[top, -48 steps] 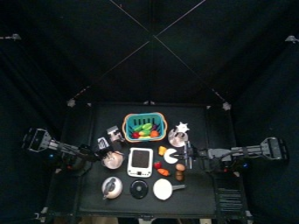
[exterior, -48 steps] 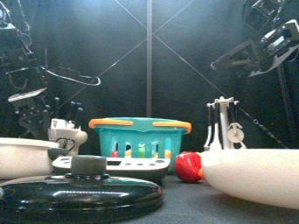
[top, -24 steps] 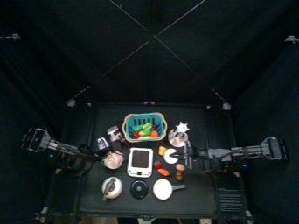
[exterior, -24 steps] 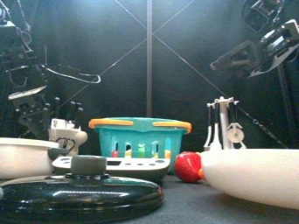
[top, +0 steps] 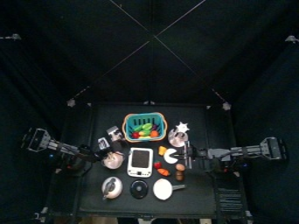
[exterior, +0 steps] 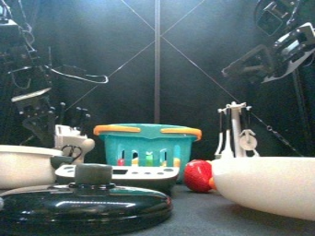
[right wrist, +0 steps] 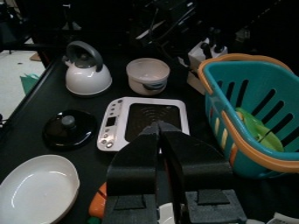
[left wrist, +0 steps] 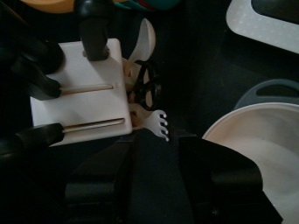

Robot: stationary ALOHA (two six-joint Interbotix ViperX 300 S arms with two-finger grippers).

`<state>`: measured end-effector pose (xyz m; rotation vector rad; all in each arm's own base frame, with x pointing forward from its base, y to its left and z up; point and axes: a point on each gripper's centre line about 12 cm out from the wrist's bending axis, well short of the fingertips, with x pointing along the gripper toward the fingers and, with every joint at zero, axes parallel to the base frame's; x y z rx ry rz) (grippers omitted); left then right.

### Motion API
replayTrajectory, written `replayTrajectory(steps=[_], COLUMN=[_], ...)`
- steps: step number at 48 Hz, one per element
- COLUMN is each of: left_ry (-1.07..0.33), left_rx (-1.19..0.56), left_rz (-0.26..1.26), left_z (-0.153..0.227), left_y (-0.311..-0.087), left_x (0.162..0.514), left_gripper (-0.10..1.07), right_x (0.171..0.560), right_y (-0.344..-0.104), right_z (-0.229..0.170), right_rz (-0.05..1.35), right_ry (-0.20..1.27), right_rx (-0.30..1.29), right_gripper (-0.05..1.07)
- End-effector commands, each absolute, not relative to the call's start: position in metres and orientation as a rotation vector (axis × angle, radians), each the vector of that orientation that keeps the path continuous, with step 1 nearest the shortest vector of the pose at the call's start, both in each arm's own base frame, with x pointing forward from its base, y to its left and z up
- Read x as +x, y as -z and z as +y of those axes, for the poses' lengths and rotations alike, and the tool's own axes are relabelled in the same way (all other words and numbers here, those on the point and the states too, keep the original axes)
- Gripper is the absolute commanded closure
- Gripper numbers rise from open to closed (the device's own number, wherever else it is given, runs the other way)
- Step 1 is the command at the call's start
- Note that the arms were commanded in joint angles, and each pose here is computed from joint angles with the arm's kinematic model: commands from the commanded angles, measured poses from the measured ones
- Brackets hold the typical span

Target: Grab fork

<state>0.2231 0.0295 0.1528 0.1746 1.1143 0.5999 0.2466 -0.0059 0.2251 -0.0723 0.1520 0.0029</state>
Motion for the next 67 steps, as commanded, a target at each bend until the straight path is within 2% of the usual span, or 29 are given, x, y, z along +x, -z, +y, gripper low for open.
replayTrajectory(steps=[1,19,46,67], left_ry=[-0.598,-0.593,-0.603,-0.607], left_rx=[0.16,0.134,0.152,0.192], left_rz=[1.098,1.102,1.108,1.092], left_z=[0.028,0.025,0.025,0.029], left_y=[-0.158,-0.158,-0.158,-0.16], left_x=[0.227,0.228,0.235,0.242], left_gripper=[0.24,0.37,0.29,0.29], right_x=[0.248,0.248,0.248,0.248], right_y=[-0.228,-0.228,-0.228,-0.227], right_z=[-0.006,-0.006,-0.006,-0.006], right_rz=[0.14,0.141,0.14,0.144], right_ry=[0.0,-0.003,-0.003,-0.003], right_rx=[-0.07,-0.07,-0.07,-0.07], right_gripper=[1.01,1.01,1.01,1.01])
